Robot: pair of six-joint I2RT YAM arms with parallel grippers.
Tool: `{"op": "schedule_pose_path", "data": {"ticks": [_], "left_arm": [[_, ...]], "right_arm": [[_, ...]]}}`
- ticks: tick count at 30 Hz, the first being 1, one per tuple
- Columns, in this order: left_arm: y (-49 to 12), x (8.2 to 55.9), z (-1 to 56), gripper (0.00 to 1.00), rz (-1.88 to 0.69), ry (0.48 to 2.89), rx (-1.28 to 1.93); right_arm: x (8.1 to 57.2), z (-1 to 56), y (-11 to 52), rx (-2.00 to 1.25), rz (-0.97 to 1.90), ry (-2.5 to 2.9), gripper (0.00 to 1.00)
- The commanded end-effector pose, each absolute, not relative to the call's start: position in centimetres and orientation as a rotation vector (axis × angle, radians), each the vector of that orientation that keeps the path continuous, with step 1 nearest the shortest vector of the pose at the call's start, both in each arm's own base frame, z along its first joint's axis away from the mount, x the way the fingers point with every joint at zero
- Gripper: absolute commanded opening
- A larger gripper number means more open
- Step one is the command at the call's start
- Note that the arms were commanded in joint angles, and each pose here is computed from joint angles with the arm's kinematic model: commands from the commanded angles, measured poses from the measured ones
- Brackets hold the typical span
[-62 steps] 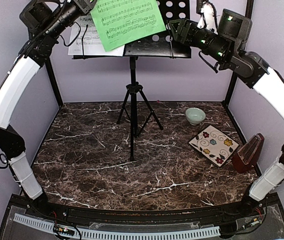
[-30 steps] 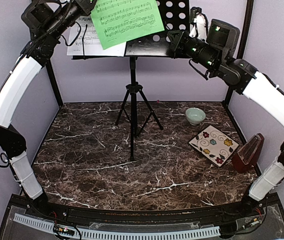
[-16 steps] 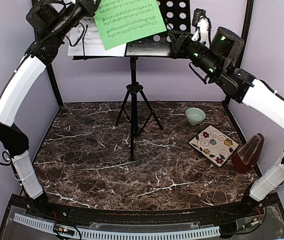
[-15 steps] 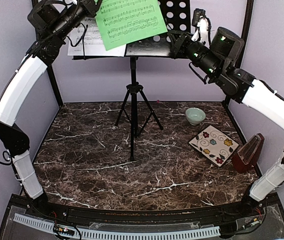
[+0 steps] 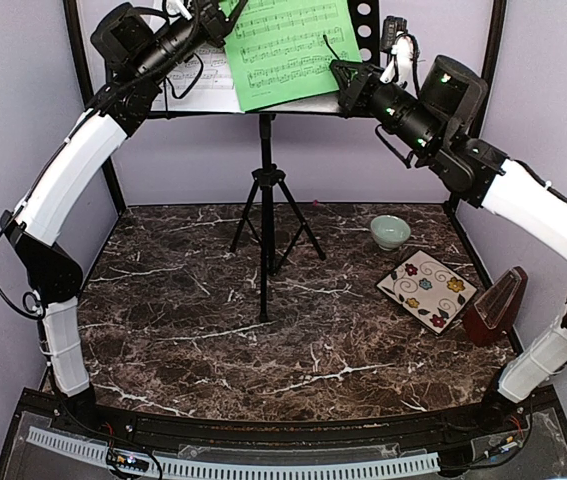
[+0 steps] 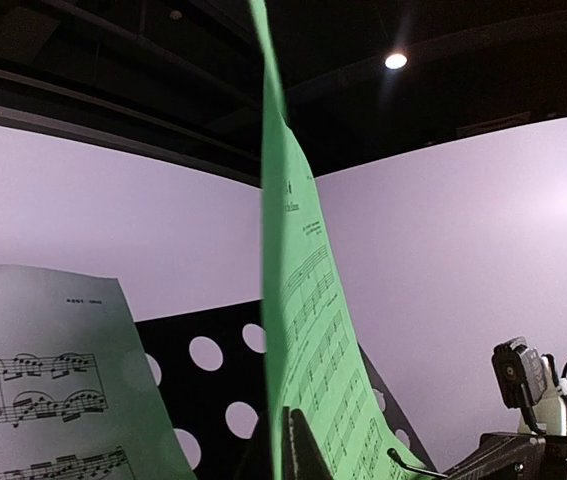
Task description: Set up the instrument practice props
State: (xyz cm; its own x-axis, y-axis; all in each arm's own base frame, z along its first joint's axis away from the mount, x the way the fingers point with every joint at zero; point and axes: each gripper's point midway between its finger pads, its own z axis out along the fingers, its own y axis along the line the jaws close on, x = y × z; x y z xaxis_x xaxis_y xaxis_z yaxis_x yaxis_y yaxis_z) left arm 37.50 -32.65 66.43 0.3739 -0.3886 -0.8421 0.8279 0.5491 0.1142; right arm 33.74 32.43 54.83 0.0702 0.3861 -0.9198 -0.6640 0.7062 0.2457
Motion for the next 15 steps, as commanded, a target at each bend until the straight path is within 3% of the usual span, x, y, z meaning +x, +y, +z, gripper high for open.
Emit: {"op": "schedule_pose_path", "data": {"ticks": [1,7,11,15], "left_arm": [[-33.3,34.4,68.3,0.04,-0.837,0.73,0.67],[-35.2,33.9,67.6,0.06,-0.799,0.71,0.705],[-35.3,34.0,67.6,0.24,-0.801,0.709,0.695],[-35.3,34.2,67.5,0.35,-0.798,0.718,0.69]], "right_arm": [[32.9,56.9,32.0,-0.27,0.834,1.18,0.0],[32.9,56.7,32.2,-0.274,0.846,1.18,0.0],[32.9,56.7,32.3,-0.271,0.85,1.18,0.0],[32.8,56.7,32.2,-0.27,0.85,1.18,0.0]]}}
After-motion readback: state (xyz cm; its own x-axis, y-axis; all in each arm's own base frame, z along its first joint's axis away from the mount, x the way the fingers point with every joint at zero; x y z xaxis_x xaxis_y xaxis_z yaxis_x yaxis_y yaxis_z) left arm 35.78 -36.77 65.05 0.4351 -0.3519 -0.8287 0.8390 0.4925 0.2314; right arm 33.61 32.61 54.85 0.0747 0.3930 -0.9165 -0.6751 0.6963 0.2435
